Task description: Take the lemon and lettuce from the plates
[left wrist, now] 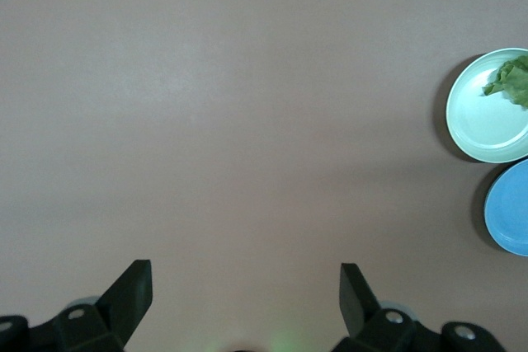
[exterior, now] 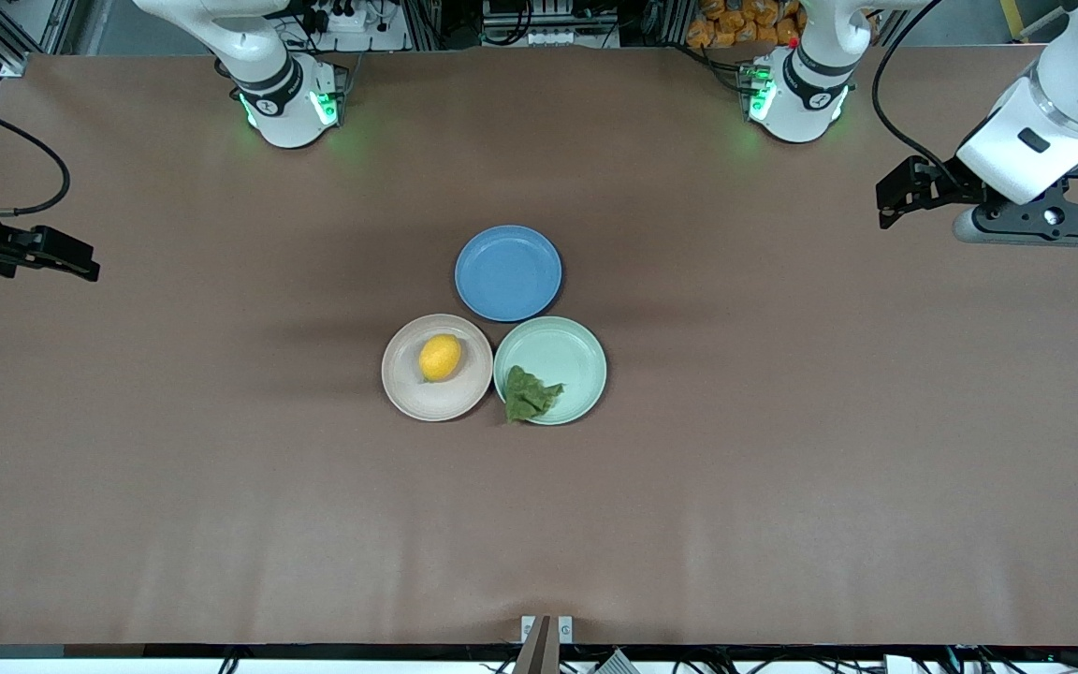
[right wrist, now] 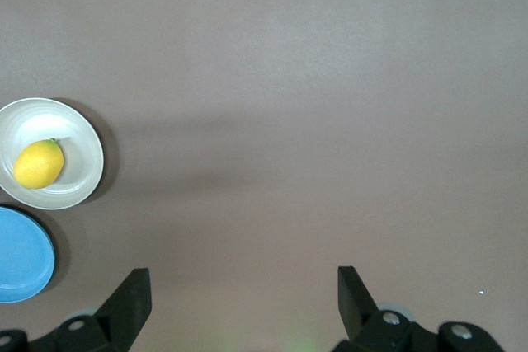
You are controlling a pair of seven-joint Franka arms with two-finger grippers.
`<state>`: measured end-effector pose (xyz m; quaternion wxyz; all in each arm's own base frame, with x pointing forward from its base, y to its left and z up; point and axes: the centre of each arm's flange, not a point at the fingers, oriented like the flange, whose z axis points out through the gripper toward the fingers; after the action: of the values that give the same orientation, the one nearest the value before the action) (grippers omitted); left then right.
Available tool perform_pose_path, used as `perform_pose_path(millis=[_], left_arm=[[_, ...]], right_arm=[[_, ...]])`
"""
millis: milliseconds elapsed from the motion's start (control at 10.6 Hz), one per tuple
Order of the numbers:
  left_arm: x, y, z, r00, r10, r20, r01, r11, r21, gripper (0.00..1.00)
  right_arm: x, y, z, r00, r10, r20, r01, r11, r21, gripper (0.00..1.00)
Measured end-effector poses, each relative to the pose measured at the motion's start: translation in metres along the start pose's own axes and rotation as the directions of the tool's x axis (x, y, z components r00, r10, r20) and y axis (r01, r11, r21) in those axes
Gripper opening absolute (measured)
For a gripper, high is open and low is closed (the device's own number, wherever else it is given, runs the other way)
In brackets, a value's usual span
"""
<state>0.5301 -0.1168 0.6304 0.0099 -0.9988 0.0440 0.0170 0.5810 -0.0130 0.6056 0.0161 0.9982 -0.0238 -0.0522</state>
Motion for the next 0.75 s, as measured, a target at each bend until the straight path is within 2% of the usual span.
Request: perform_pose_path(millis=[566,755], left_arm=[[-0.003,0.003,0.004,1.000,0.006,0.029,-0.006,1.000,0.004,1.00],[0.001,0.011,0.018,0.998,0.022,0.059,-0.022,1.000,0.006,1.00]], right_arm=[[0.000,0.000,0.000,1.000,0.000,0.001,0.000,1.000,0.000,1.00],[0.000,-0.002,0.000,1.000,-0.003,0.001,0.003,1.000,0.001,1.00]])
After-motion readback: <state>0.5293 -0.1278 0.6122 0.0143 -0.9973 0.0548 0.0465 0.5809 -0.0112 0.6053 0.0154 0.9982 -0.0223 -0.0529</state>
